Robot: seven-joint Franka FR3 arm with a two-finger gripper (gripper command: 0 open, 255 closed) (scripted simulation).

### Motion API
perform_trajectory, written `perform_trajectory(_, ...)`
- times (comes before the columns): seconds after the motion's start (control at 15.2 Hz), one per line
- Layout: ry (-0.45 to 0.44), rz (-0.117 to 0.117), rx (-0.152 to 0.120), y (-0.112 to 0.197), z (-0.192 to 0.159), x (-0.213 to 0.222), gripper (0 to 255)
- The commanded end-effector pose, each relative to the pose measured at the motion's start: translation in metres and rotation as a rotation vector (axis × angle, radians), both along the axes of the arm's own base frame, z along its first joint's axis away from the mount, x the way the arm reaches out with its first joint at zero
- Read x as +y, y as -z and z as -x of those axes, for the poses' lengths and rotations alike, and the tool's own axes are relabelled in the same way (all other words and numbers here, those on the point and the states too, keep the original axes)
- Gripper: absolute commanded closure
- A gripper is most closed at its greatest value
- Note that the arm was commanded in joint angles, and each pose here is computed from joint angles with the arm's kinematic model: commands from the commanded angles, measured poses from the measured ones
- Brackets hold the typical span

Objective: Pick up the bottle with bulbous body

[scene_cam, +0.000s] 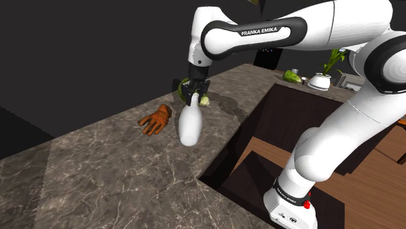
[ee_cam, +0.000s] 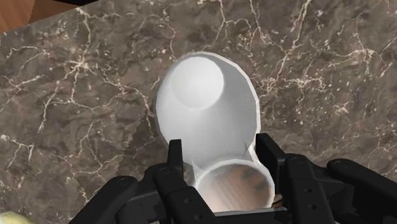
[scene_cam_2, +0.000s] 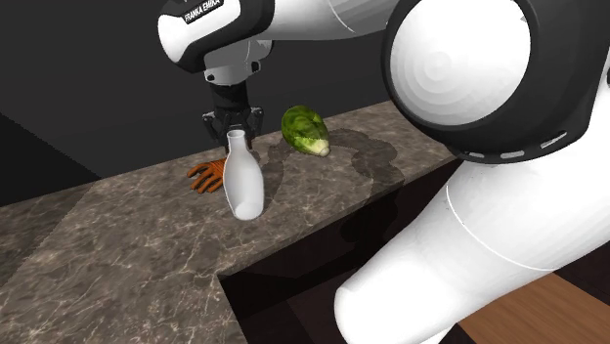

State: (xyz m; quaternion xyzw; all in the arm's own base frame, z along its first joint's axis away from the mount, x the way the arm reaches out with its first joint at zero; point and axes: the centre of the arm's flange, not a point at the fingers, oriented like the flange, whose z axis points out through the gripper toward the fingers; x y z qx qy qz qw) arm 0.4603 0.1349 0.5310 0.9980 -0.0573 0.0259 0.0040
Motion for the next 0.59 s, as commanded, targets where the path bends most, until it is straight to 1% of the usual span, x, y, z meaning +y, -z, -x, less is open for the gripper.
perform_trajectory(0.0, 0.000, 0.000, 0.000, -0.009, -0.001, 0.000, 255)
perform_trajectory(0.53, 0.000, 0.000, 0.000, -0.051, -0.001, 0.000, 255)
